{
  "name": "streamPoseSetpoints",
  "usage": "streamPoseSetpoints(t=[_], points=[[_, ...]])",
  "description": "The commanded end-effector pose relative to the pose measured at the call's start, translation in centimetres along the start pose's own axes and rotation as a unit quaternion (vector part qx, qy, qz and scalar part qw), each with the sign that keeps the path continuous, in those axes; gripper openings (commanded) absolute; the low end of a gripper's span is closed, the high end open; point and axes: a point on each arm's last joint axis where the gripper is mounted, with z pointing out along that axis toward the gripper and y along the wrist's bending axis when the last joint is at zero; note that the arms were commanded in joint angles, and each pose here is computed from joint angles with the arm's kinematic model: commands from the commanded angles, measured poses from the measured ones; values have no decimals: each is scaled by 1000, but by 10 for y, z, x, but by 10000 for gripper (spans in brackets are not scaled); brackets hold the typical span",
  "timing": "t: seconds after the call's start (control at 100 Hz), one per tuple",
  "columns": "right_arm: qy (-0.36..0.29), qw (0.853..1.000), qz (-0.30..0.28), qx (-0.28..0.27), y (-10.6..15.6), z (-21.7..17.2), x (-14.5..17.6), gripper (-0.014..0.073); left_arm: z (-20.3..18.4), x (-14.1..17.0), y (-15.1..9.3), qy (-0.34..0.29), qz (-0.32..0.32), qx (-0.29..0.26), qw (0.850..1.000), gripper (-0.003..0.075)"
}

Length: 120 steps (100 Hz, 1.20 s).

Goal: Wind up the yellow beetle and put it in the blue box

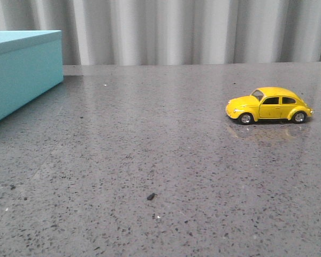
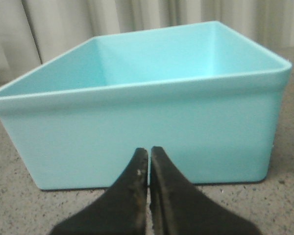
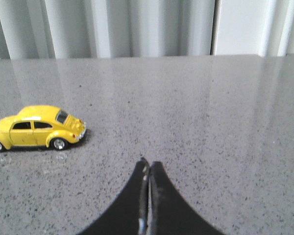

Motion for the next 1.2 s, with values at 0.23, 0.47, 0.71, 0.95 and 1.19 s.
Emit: streamPoseSetpoints(t=[0.23,0.47,0.71,0.95,1.19], points=[[-61,998,1,4,0,-1,-5,-61,-3,-11,1,-103,-9,-7,995,-21],[-33,999,1,3,0,-2,-8,-61,-5,-18,4,-139,-95,-11,986,-21],[10,1000,1,2,-1,1,-29,-61,-7,-34,5,-144,-138,-6,980,-21],[96,995,4,-2,-1,14,-72,-61,-7,-73,4,-108,-135,11,985,-21],[170,985,-1,-2,-2,40,-105,-61,5,-100,7,-113,-125,4,986,-21]])
